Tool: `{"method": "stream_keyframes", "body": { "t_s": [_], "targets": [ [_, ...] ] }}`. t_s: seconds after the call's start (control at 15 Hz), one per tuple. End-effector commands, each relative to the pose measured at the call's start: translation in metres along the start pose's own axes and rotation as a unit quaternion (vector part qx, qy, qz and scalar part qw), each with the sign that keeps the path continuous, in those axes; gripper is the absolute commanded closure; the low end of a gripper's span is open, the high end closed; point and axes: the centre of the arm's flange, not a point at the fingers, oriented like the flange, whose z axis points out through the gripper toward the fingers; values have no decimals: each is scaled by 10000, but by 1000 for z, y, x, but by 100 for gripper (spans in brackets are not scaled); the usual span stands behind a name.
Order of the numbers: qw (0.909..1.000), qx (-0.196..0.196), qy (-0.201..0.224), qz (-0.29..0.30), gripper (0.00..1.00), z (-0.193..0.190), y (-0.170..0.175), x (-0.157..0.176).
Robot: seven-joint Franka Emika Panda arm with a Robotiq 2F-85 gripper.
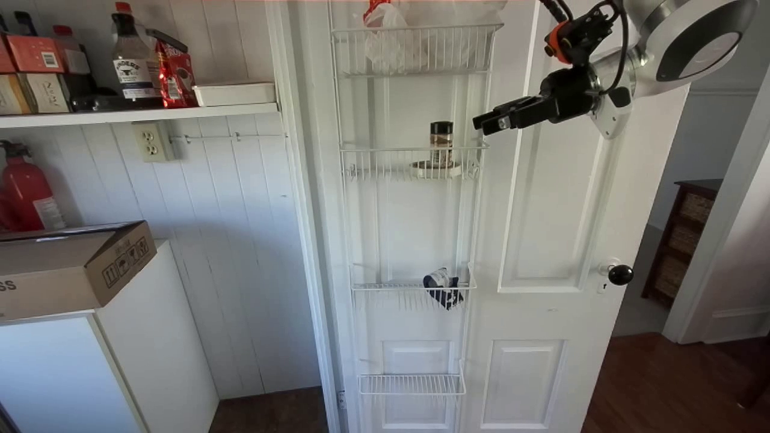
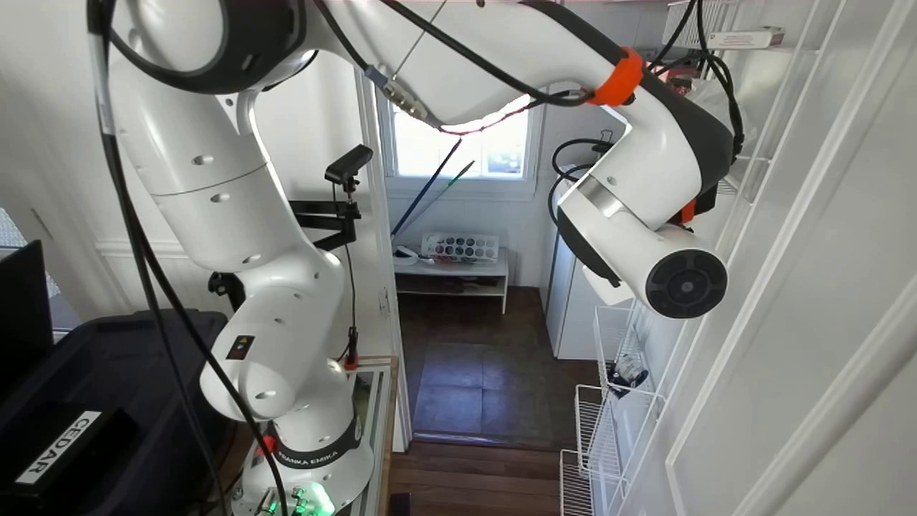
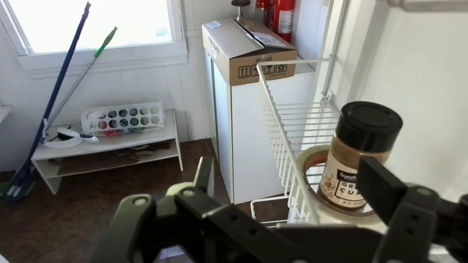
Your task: Place the spice bottle on the top shelf of the rack
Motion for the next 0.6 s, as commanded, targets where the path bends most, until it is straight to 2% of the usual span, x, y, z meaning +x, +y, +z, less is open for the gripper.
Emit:
{"method": "stream_keyframes", "body": {
  "t_s": [0.0,0.27,0.53],
  "targets": [
    [9994,219,-235,132,0,20,-14,6],
    [9976,337,-594,98,0,22,-23,2],
    [9966,447,-692,11,0,27,-27,4]
  ]
}}
